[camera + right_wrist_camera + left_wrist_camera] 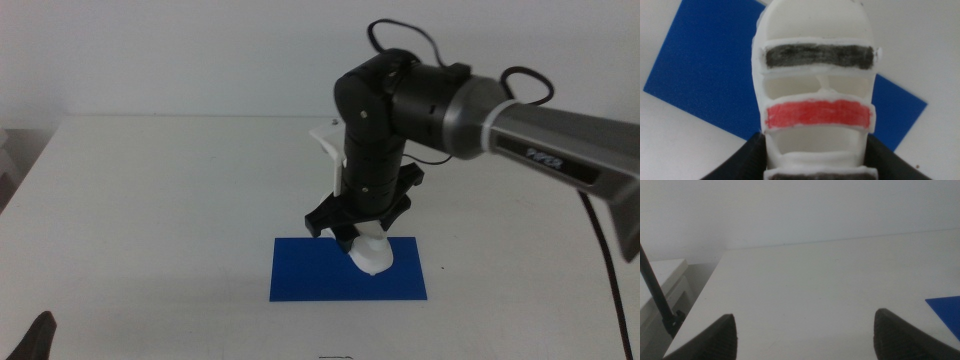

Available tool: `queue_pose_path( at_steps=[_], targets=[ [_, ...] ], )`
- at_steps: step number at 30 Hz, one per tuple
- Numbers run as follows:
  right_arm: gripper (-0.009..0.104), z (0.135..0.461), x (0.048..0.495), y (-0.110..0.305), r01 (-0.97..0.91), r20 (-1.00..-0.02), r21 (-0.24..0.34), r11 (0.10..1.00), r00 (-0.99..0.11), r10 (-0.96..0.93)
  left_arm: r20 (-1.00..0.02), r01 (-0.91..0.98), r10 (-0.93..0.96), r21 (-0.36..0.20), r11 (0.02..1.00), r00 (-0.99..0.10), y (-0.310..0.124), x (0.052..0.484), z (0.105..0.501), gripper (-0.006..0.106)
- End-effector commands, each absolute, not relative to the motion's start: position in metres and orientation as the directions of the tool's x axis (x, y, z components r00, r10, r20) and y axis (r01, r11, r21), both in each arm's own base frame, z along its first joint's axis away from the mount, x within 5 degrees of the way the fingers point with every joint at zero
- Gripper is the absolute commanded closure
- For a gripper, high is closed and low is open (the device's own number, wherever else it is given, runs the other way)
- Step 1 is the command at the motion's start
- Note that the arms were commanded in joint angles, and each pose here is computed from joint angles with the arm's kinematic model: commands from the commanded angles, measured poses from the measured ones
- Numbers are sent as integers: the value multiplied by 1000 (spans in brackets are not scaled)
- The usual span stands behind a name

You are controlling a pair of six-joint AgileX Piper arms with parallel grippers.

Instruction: Use one arm to grab the shoe from the table and place it on the mat.

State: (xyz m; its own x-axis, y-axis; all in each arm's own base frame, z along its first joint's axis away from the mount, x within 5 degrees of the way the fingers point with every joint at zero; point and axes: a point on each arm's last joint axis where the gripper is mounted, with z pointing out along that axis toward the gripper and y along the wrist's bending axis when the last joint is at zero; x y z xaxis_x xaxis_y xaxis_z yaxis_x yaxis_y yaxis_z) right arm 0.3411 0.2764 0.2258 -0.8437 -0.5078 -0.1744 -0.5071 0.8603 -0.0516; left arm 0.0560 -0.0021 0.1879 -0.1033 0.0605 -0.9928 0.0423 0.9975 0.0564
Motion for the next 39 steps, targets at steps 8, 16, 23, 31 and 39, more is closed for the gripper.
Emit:
queue_pose_path(
  at_steps=[8, 16, 23, 31, 39],
  targets=[
    [96, 258, 341, 275, -464, -251, -60, 884, -850, -464, -999, 40, 34, 34, 999, 1, -2, 55, 198, 7],
    [96, 259, 343, 277, -575, -271, -90, 813, -771, -576, -999, 40, 34, 34, 999, 1, -2, 55, 198, 7],
    [96, 260, 345, 279, -846, -236, -205, 493, -446, -863, -999, 40, 34, 34, 999, 1, -2, 55, 198, 7],
    [96, 259, 340, 283, -972, -154, -234, 20, 17, -988, -999, 40, 34, 34, 999, 1, -2, 55, 198, 7],
    [96, 259, 336, 288, -982, -208, -189, 21, 19, -978, -999, 40, 34, 34, 999, 1, -2, 55, 198, 7]
  ],
)
